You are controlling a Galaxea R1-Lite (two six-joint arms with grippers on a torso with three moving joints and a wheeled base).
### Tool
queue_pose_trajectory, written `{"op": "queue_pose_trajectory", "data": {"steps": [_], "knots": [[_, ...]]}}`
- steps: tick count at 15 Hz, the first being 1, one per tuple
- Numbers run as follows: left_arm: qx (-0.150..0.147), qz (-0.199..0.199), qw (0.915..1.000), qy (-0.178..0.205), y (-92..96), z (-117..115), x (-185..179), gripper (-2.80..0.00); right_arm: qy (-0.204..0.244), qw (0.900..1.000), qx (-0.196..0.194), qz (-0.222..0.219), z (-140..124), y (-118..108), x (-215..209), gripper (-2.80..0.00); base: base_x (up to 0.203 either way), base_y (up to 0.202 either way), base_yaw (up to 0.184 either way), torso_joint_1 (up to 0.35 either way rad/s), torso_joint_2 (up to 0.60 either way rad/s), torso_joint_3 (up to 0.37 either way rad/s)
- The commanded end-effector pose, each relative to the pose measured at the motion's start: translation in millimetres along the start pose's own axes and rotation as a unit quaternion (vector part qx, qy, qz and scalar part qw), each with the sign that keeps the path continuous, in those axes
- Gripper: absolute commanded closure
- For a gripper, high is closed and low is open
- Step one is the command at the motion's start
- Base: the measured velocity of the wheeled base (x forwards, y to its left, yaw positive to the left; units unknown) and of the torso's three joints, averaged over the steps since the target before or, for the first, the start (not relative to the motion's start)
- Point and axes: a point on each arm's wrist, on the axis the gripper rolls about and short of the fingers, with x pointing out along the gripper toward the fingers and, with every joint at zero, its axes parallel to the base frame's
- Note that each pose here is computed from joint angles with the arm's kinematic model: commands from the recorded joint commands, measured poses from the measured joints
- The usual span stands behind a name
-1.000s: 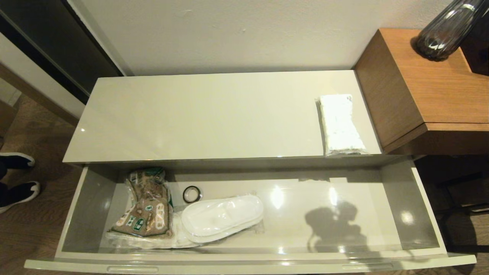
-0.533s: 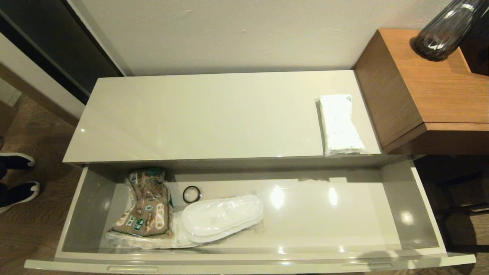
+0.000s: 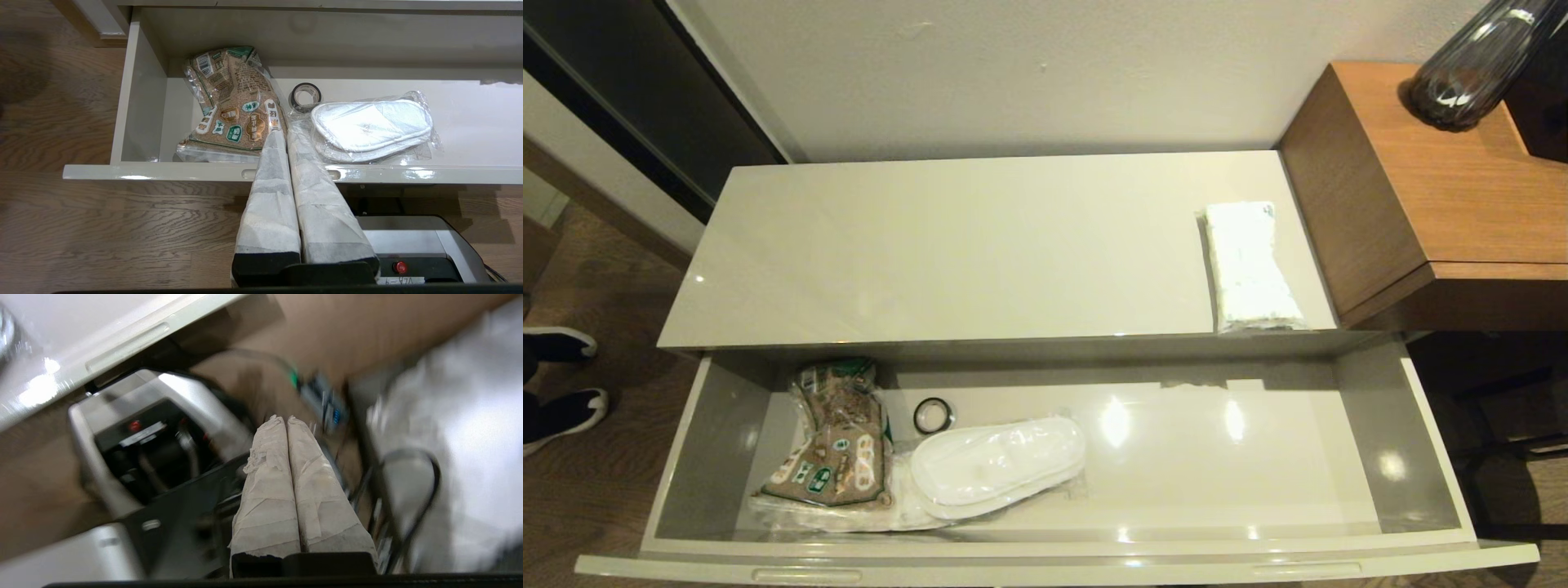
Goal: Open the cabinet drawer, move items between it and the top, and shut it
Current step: Take out the disposable slippers from the drawer
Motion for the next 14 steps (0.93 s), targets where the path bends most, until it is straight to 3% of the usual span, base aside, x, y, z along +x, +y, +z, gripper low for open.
{"op": "queue_pose_trajectory", "data": {"steps": [1, 3, 6, 8, 9, 10, 12, 14], "knots": [[0.0, 0.0, 1.0, 0.001, 0.0, 0.0, 0.1, 0.0, -0.132, 0.989, -0.053, 0.035, -27.1, -4.4, 17.1, 0.0, 0.0, 0.0, 0.0, 0.0, 0.0, 0.0], [0.0, 0.0, 1.0, 0.001, 0.0, 0.0, 0.1, 0.0, -0.221, 0.969, -0.101, 0.042, -29.8, 0.2, 43.4, 0.0, 0.0, 0.0, 0.0, 0.0, 0.0, 0.0], [-0.001, 0.0, 1.0, 0.001, 0.0, 0.0, 0.1, 0.0, -0.339, 0.926, -0.158, 0.049, -41.0, 5.8, 84.0, 0.0, 0.0, 0.0, 0.0, 0.0, 0.0, 0.0], [0.0, 0.0, 1.0, 0.001, 0.0, 0.0, 0.1, 0.0, -0.372, 0.906, -0.187, 0.069, -51.2, 6.1, 94.8, 0.0, 0.0, 0.0, 0.0, 0.0, 0.0, 0.0], [-0.001, 0.0, 1.0, 0.001, 0.0, 0.0, 0.1, 0.0, -0.388, 0.891, -0.206, 0.114, -53.0, 7.1, 91.7, 0.0, 0.0, 0.0, 0.0, 0.0, 0.0, 0.0], [0.0, 0.0, 1.0, 0.001, 0.0, 0.0, 0.1, 0.0, -0.387, 0.886, -0.214, 0.139, -55.8, 7.2, 90.6, 0.0, 0.0, 0.0, 0.0, 0.0, 0.0, 0.0], [-0.001, 0.0, 1.0, 0.001, 0.0, 0.0, 0.1, 0.0, -0.384, 0.892, -0.193, 0.139, -57.4, 6.4, 91.4, 0.0, 0.0, 0.0, 0.0, 0.0, 0.0, 0.0], [0.0, 0.0, 1.0, 0.001, 0.0, 0.0, 0.1, 0.0, -0.39, 0.889, -0.196, 0.136, -58.7, 5.8, 91.2, 0.0, 0.0, 0.0, 0.0, 0.0, 0.0, 0.0]]}}
